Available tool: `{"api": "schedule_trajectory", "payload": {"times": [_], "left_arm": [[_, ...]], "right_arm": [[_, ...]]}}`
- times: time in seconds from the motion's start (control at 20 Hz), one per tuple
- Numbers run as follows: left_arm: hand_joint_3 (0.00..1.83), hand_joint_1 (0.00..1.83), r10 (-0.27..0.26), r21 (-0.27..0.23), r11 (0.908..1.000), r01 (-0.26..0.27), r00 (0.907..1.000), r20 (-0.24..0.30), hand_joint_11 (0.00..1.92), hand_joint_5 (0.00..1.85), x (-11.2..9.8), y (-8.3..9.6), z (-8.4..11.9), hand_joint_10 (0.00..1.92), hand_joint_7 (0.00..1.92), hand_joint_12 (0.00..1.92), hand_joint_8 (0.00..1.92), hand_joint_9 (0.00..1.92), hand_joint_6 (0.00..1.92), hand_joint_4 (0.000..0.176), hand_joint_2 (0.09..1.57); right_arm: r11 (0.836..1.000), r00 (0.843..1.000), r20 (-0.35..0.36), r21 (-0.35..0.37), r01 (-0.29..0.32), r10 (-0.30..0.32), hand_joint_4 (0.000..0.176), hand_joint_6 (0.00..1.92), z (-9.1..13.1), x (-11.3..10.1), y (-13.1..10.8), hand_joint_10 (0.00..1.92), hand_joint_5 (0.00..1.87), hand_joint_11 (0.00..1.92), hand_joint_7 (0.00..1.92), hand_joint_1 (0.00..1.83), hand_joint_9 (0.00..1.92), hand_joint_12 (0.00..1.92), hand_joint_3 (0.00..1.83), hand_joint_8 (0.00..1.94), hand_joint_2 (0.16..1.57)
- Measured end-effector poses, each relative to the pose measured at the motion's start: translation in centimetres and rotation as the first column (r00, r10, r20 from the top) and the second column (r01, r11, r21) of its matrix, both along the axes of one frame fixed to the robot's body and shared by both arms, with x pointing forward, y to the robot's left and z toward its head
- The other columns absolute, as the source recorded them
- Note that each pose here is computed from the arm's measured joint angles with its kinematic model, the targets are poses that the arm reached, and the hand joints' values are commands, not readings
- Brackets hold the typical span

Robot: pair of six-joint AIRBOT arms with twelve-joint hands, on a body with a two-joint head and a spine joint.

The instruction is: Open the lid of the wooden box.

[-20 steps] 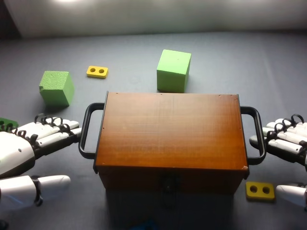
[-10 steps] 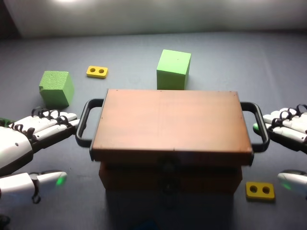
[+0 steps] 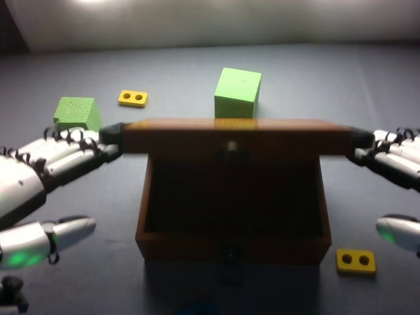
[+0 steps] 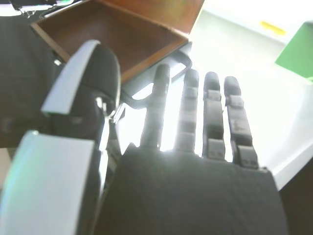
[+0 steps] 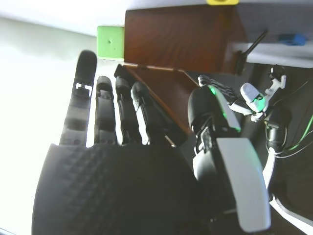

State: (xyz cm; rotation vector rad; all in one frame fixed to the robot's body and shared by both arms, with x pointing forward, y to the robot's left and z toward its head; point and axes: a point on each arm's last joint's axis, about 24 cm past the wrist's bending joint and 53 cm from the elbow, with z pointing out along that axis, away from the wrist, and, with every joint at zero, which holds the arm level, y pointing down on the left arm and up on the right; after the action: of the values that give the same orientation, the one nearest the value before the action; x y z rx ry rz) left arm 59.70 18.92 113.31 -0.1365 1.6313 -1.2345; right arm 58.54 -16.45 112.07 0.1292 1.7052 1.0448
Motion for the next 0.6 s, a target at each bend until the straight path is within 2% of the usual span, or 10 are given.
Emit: {"api": "schedule_trajectory", "payload": {"times": [0.05, 0.1, 0.15, 0.2, 0.3, 0.35, 0.4, 0.45, 0.5, 0.6], "left_arm": [[0.00, 0.43, 0.003, -0.004, 1.0000, -0.003, 0.9998, 0.020, 0.00, 0.00, 0.3, 0.1, 0.6, 0.00, 0.00, 0.00, 0.00, 0.00, 0.00, 0.037, 1.44], [0.00, 0.43, 0.010, -0.009, 0.9999, -0.009, 0.9991, 0.042, 0.00, 0.00, 0.8, 0.1, 1.2, 0.00, 0.00, 0.00, 0.00, 0.00, 0.00, 0.042, 1.43], [0.00, 0.46, 0.018, -0.011, 0.9998, -0.017, 0.9982, 0.057, 0.00, 0.00, 1.2, 0.2, 1.7, 0.00, 0.00, 0.00, 0.00, 0.00, 0.00, 0.033, 1.42], [0.00, 0.46, 0.026, -0.014, 0.9996, -0.025, 0.9967, 0.077, 0.00, 0.00, 1.8, 0.3, 2.4, 0.00, 0.00, 0.00, 0.00, 0.00, 0.00, 0.015, 1.42], [0.00, 0.38, 0.051, -0.030, 0.9984, -0.048, 0.9939, 0.098, 0.00, 0.00, 3.0, 0.6, 3.2, 0.00, 0.00, 0.00, 0.00, 0.00, 0.00, 0.005, 1.43], [0.00, 0.42, 0.061, -0.038, 0.9976, -0.057, 0.9932, 0.100, 0.00, 0.00, 3.3, 0.8, 3.4, 0.00, 0.00, 0.00, 0.00, 0.00, 0.00, 0.000, 1.42], [0.00, 0.46, 0.063, -0.043, 0.9973, -0.059, 0.9925, 0.105, 0.00, 0.00, 3.7, 0.6, 3.5, 0.00, 0.00, 0.00, 0.00, 0.00, 0.00, 0.023, 1.42], [0.00, 0.50, 0.066, -0.046, 0.9970, -0.062, 0.9926, 0.102, 0.00, 0.00, 3.9, 0.5, 3.3, 0.00, 0.00, 0.00, 0.00, 0.00, 0.00, 0.032, 1.41], [0.00, 0.54, 0.070, -0.049, 0.9967, -0.065, 0.9925, 0.101, 0.00, 0.00, 4.0, 0.6, 3.2, 0.00, 0.00, 0.00, 0.00, 0.00, 0.00, 0.034, 1.41], [0.00, 0.57, 0.090, -0.066, 0.9943, -0.084, 0.9919, 0.090, 0.03, 0.01, 4.3, 0.8, 3.0, 0.00, 0.00, 0.02, 0.00, 0.00, 0.00, 0.000, 1.41]], "right_arm": [[1.000, 1.000, 0.012, 0.009, 0.008, -0.008, 0.000, 0.00, 0.4, 0.2, -0.2, 0.00, 0.00, 0.00, 0.00, 0.17, 0.00, 0.10, 0.00, 0.00, 1.47], [1.000, 1.000, 0.026, 0.016, 0.015, -0.015, 0.000, 0.00, 0.7, 0.4, -0.5, 0.00, 0.00, 0.00, 0.00, 0.21, 0.00, 0.02, 0.00, 0.00, 1.48], [0.999, 0.999, 0.037, 0.026, 0.025, -0.026, 0.000, 0.00, 1.1, 0.7, -0.7, 0.00, 0.00, 0.00, 0.00, 0.22, 0.00, 0.00, 0.01, 0.00, 1.49], [0.999, 0.998, 0.049, 0.034, 0.034, -0.036, 0.000, 0.00, 1.6, 1.1, -0.9, 0.00, 0.00, 0.00, 0.00, 0.22, 0.00, 0.00, 0.00, 0.00, 1.48], [0.997, 0.996, 0.076, 0.049, 0.052, -0.055, 0.000, 0.00, 2.6, 1.8, -1.3, 0.00, 0.00, 0.00, 0.00, 0.22, 0.00, 0.00, 0.01, 0.00, 1.49], [0.997, 0.995, 0.082, 0.049, 0.056, -0.060, 0.000, 0.00, 2.7, 2.0, -1.4, 0.00, 0.00, 0.00, 0.00, 0.22, 0.00, 0.00, 0.01, 0.00, 1.49], [0.997, 0.993, 0.097, 0.054, 0.059, -0.064, 0.000, 0.00, 3.2, 2.3, -1.5, 0.00, 0.00, 0.00, 0.00, 0.28, 0.00, 0.00, 0.00, 0.00, 1.48], [0.996, 0.992, 0.108, 0.058, 0.063, -0.069, 0.000, 0.00, 3.5, 2.7, -1.4, 0.00, 0.00, 0.00, 0.00, 0.34, 0.00, 0.00, 0.00, 0.00, 1.49], [0.996, 0.990, 0.118, 0.059, 0.066, -0.073, 0.000, 0.00, 3.7, 3.0, -1.4, 0.00, 0.00, 0.00, 0.00, 0.41, 0.00, 0.00, 0.00, 0.00, 1.49], [0.995, 0.989, 0.126, 0.070, 0.074, -0.083, 0.000, 0.00, 4.1, 3.3, -1.4, 0.00, 0.00, 0.00, 0.00, 0.47, 0.00, 0.00, 0.00, 0.00, 1.51]]}}
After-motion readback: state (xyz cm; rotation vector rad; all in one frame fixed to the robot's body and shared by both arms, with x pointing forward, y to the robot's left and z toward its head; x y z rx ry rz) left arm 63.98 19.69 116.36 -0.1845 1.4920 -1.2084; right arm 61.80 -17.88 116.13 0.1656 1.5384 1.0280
